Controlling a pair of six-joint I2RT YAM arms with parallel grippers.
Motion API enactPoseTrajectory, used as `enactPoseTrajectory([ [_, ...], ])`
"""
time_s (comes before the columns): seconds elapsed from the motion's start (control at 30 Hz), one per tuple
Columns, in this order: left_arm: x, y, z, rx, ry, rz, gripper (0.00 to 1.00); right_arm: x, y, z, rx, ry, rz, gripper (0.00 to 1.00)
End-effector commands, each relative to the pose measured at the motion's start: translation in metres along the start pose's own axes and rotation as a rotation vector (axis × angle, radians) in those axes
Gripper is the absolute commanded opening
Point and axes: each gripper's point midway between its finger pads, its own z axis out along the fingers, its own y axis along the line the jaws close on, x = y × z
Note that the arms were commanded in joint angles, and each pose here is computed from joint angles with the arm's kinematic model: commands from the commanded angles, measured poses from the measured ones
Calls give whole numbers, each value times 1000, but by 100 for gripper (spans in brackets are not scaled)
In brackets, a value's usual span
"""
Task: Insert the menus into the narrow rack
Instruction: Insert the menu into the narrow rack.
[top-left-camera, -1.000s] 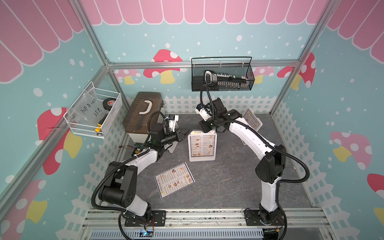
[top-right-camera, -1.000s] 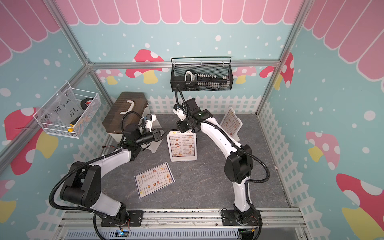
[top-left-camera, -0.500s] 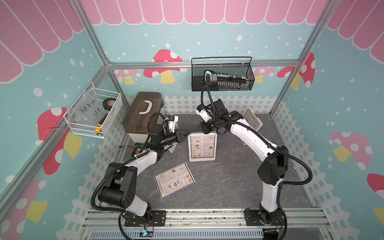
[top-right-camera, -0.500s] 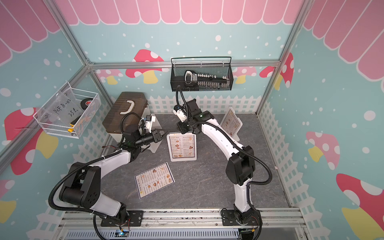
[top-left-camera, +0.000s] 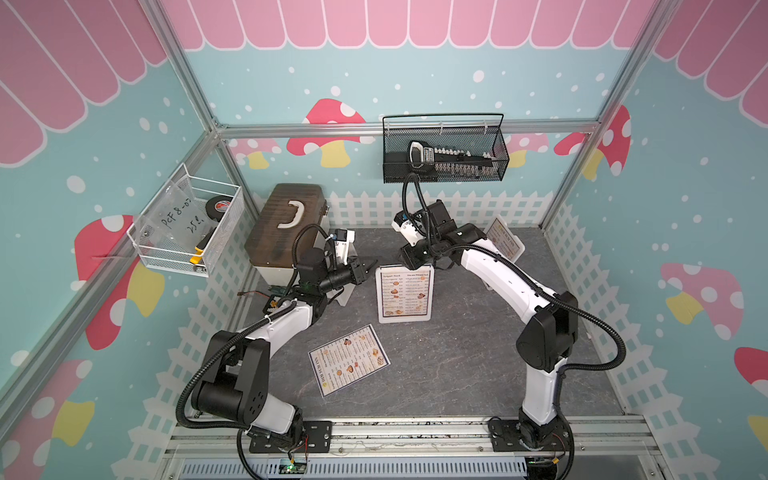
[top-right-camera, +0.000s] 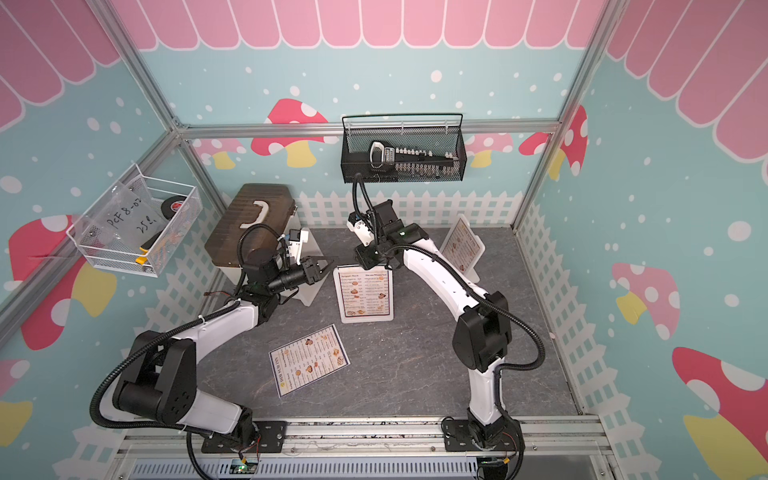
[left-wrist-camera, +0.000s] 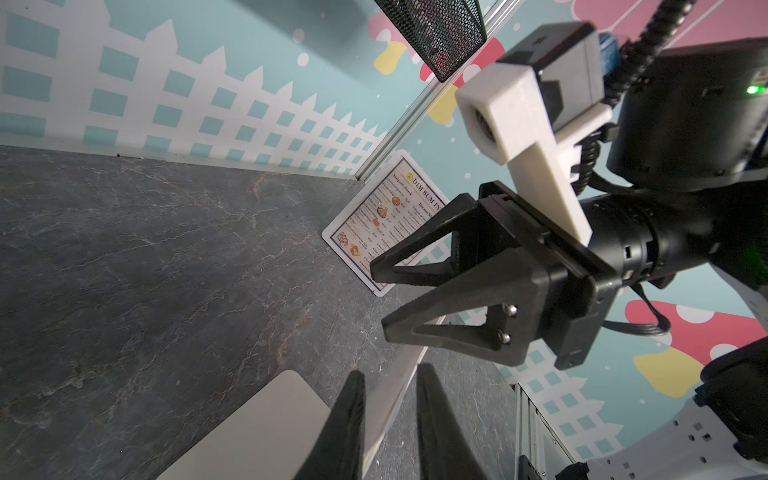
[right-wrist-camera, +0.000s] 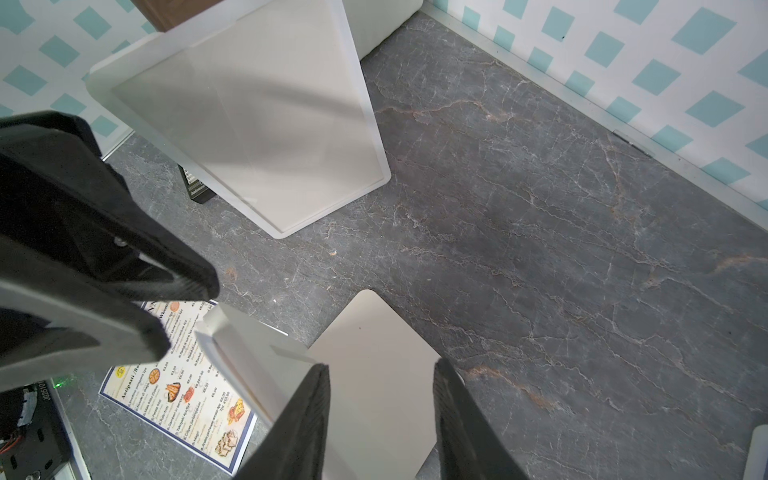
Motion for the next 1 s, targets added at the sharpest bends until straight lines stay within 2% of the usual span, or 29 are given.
enactPoseTrajectory([
  [0.0, 2, -2, -2, -12, -1, 17, 22, -3, 6, -9, -2, -19, -26, 42],
  [0.37, 4, 0, -2, -23, 6, 17, 23, 7, 6, -1, -11, 2, -18, 42],
  [0.6, 3, 1, -4, -49, 4, 23, 25, -1, 7, -5, -15, -21, -18, 42],
  [0.73, -2, 2, -9, -122, 1, 35, 37, -20, 5, -19, 6, -68, -44, 51],
  [0.8, -4, 1, -16, -183, -3, 57, 43, -33, 4, -41, 30, -116, -68, 56],
  [0.97, 0, -7, -31, -360, 14, 129, 55, -35, 6, -68, 22, -182, -123, 64],
])
